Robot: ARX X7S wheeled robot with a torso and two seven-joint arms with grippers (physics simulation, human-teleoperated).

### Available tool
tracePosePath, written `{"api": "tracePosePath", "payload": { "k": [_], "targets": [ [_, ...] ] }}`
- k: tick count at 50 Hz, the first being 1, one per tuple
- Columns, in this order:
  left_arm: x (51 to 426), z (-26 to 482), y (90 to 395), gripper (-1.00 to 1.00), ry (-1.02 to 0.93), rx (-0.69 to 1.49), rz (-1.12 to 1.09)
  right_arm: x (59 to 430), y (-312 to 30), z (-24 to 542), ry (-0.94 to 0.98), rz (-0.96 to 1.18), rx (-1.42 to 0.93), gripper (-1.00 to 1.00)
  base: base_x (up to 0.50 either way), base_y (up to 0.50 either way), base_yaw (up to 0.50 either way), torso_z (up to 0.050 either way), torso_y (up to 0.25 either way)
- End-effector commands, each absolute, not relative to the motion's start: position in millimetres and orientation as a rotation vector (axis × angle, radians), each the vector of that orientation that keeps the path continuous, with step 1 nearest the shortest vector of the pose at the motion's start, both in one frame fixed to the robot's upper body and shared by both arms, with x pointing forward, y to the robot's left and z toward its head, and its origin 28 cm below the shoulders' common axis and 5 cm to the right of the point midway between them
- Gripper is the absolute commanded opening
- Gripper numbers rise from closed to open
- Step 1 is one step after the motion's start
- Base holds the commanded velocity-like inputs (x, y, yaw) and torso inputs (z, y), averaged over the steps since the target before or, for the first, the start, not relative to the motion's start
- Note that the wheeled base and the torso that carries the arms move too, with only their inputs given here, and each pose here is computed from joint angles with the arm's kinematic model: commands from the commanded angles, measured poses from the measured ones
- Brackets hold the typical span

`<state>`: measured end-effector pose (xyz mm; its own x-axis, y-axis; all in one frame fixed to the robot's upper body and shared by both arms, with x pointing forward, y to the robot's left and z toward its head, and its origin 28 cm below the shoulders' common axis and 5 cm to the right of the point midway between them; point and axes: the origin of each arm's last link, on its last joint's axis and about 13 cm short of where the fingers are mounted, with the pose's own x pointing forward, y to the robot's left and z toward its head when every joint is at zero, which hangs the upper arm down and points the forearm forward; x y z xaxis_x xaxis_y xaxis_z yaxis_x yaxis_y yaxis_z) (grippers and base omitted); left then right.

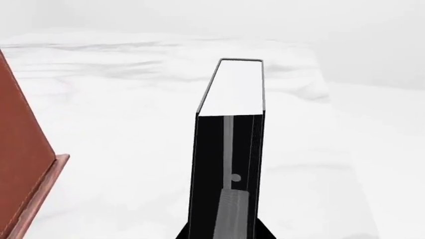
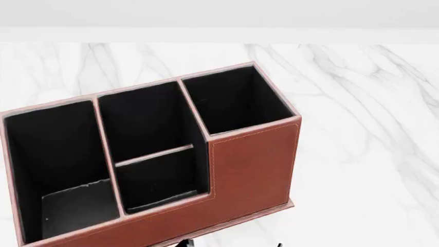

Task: Pick up the book and place it in the back compartment of the caddy.

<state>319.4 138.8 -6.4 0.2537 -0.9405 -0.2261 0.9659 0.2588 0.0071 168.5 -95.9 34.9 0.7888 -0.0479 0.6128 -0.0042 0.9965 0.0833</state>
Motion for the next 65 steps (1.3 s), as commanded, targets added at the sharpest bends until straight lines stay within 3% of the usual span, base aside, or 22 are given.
{"api": "tracePosePath", "payload": {
  "k": [1, 26, 65],
  "targets": [
    [318, -4, 152, -1.0, 0.198, 0.161, -1.251, 169, -96, 35, -0.662, -0.027, 0.082, 1.0, 0.0, 0.0, 0.0, 0.0, 0.0],
    [314, 44, 187, -1.0, 0.111, 0.232, -1.109, 169, -97, 35, -0.661, -0.029, 0.084, 1.0, 0.0, 0.0, 0.0, 0.0, 0.001],
    [297, 95, 214, -1.0, 0.033, 0.331, -1.004, 169, -96, 36, -0.663, -0.031, 0.084, 1.0, 0.0, 0.0, 0.0, 0.0, 0.001]
  ]
}}
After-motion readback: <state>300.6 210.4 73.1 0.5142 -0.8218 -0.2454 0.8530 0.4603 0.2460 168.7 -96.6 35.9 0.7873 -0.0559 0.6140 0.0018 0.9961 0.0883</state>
